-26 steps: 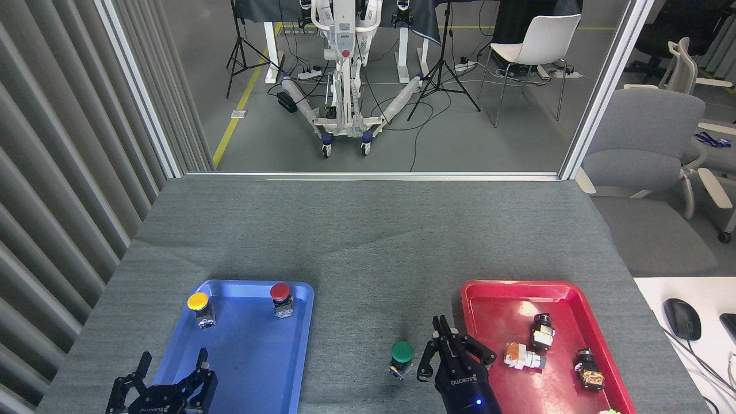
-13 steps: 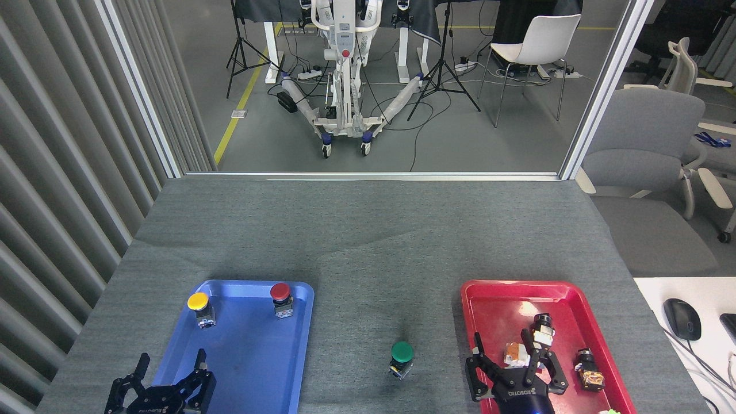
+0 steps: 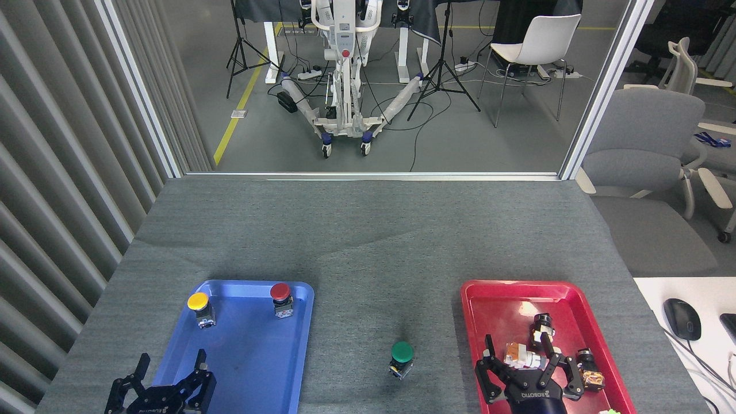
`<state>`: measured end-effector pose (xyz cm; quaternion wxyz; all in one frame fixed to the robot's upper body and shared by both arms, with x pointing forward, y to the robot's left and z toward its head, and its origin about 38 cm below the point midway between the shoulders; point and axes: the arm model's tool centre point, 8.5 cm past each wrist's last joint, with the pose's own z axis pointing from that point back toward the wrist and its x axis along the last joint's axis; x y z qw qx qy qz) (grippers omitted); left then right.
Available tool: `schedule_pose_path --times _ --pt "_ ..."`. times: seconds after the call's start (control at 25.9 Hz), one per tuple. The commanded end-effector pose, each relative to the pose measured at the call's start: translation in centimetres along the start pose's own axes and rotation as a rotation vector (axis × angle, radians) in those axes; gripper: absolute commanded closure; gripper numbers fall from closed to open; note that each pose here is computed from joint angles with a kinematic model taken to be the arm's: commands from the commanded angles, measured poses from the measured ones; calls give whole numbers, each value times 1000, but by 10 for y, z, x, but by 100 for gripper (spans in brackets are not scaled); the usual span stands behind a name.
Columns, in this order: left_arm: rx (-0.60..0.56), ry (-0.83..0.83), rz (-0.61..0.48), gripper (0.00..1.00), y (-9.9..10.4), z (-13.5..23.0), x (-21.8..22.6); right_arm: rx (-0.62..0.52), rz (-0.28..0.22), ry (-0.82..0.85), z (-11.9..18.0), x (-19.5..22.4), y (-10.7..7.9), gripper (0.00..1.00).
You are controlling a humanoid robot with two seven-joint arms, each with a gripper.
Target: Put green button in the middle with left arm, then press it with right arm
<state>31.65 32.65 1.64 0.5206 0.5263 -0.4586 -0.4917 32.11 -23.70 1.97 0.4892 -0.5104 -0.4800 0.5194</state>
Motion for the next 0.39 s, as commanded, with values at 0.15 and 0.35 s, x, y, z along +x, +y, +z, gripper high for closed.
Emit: schedule_pose_path --times 0.15,0.35 --pt "0 0 1 1 0 0 1 -12 -5 31 9 -11 2 1" --pt "1 0 2 1 0 0 1 -9 -6 29 9 -10 3 1"
